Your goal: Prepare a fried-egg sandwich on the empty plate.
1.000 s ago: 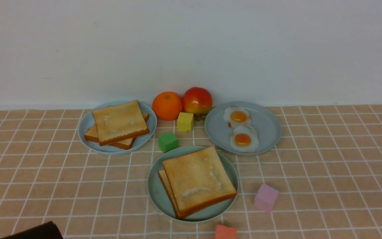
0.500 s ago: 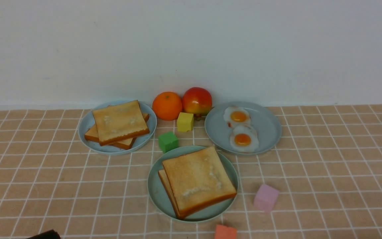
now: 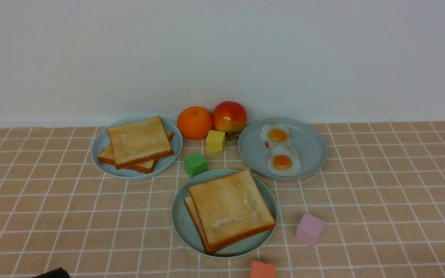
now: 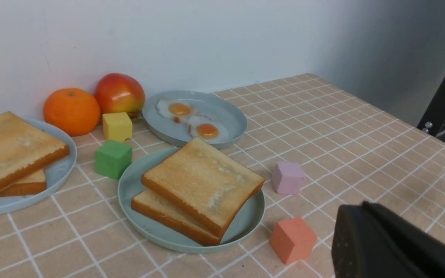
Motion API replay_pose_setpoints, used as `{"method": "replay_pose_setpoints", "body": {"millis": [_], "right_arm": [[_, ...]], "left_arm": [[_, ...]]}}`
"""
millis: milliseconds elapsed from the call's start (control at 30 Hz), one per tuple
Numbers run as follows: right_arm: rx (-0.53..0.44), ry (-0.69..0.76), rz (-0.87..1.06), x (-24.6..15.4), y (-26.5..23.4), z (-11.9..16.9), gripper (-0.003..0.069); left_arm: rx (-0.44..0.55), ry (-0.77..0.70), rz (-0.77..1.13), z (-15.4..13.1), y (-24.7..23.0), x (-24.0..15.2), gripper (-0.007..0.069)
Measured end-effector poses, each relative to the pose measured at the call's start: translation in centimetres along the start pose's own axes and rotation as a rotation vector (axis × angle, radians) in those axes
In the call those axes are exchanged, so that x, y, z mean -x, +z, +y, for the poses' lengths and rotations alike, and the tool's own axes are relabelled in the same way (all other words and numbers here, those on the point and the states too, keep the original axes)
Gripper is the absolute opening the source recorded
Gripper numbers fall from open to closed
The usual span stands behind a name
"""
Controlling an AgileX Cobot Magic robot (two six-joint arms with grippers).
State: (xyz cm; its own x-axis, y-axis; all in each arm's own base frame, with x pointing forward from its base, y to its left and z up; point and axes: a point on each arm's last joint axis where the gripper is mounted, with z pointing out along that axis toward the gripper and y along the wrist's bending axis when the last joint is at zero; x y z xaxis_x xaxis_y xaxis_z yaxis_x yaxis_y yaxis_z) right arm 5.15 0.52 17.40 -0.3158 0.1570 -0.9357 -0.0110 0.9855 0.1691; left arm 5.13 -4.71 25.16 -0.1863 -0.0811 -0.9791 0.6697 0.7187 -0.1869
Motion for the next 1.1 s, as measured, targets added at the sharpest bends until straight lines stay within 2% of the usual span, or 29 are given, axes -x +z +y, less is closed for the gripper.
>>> {"method": "replay_pose_setpoints", "body": {"millis": [167,1100], "right_arm": [[0.01,-0.079,-0.004,0.01,0.01,0.09,-0.0015],[0.017,-0.087,-0.005,0.0,0.02,0.15,-0.0006]], "left_arm": [[0.002,0.0,0.003,0.02,0.0,-0.03,-0.0008],[0.003,0.0,0.005,0.03,0.0,-0.04,0.0]]}}
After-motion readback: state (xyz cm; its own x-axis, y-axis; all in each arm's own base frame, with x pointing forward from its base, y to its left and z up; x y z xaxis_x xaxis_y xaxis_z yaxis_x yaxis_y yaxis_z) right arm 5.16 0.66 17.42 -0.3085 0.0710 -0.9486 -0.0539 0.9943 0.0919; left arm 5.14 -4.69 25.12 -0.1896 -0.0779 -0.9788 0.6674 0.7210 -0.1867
